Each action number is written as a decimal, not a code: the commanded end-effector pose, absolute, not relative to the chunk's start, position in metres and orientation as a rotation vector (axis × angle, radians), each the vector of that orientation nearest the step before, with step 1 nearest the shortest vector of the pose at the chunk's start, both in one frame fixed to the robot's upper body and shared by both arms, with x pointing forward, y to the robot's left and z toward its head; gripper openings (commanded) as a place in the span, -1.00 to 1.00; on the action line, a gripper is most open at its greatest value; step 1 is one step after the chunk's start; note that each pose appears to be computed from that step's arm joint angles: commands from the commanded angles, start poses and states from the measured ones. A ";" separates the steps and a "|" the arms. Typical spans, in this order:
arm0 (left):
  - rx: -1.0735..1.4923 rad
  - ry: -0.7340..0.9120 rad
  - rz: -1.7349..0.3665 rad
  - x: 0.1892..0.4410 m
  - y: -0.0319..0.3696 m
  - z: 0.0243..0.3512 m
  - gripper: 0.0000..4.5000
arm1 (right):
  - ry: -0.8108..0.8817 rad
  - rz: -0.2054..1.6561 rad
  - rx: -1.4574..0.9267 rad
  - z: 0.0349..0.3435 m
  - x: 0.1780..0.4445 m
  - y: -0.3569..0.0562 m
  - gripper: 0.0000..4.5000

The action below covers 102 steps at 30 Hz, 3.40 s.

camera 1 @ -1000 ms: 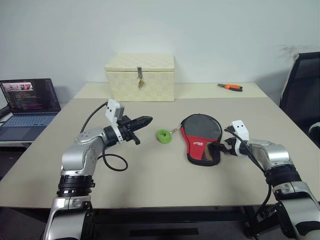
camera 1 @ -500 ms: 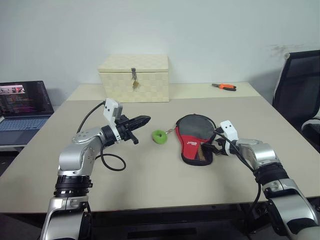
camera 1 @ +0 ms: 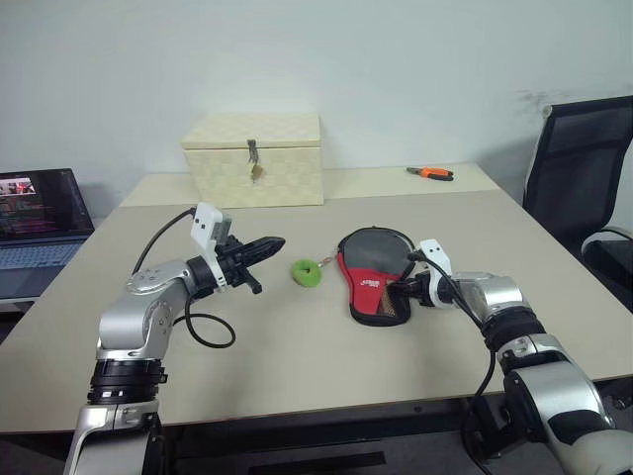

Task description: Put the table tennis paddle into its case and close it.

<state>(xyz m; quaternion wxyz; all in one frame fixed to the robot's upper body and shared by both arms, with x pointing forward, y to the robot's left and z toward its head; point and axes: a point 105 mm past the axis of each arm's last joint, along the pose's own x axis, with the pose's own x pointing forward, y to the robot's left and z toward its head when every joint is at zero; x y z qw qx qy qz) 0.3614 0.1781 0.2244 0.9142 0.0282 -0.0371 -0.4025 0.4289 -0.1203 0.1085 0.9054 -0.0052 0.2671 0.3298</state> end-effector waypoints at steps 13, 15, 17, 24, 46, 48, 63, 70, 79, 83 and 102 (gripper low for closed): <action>0.070 0.017 -1.124 0.289 0.168 0.219 -1.00 | 0.523 0.911 0.153 0.136 0.383 -0.038 -0.99; 0.067 0.039 -1.141 0.283 0.167 0.215 -1.00 | 0.533 0.893 0.163 0.134 0.370 -0.040 -0.99; 0.064 0.050 -1.149 0.279 0.166 0.213 -1.00 | 0.542 0.885 0.165 0.132 0.360 -0.042 -0.99; 0.042 0.129 -1.219 0.266 0.162 0.200 -1.00 | 0.617 0.788 0.196 0.121 0.318 -0.060 -0.99; 0.076 0.154 -1.233 0.267 0.164 0.197 -1.00 | 0.692 0.734 0.246 0.108 0.291 -0.066 -0.99; 0.077 0.152 -1.231 0.267 0.164 0.197 -1.00 | 0.692 0.729 0.245 0.109 0.293 -0.067 -0.99; 0.065 0.156 -1.152 0.277 0.171 0.194 -1.00 | 0.374 1.009 -0.126 0.171 0.291 -0.078 0.73; 0.098 0.145 -0.844 0.321 0.195 0.184 -0.73 | 0.242 1.119 -0.041 0.191 0.305 -0.043 1.00; 0.047 0.200 -0.566 0.368 0.222 0.161 0.67 | 0.250 1.074 -0.020 0.171 0.314 -0.021 1.00; 0.039 0.254 -0.561 0.382 0.217 0.151 0.99 | 0.256 1.070 -0.023 0.166 0.313 -0.019 1.00; 0.029 0.440 -0.626 0.419 0.186 0.105 0.83 | 0.228 1.059 -0.057 0.166 0.314 -0.017 1.00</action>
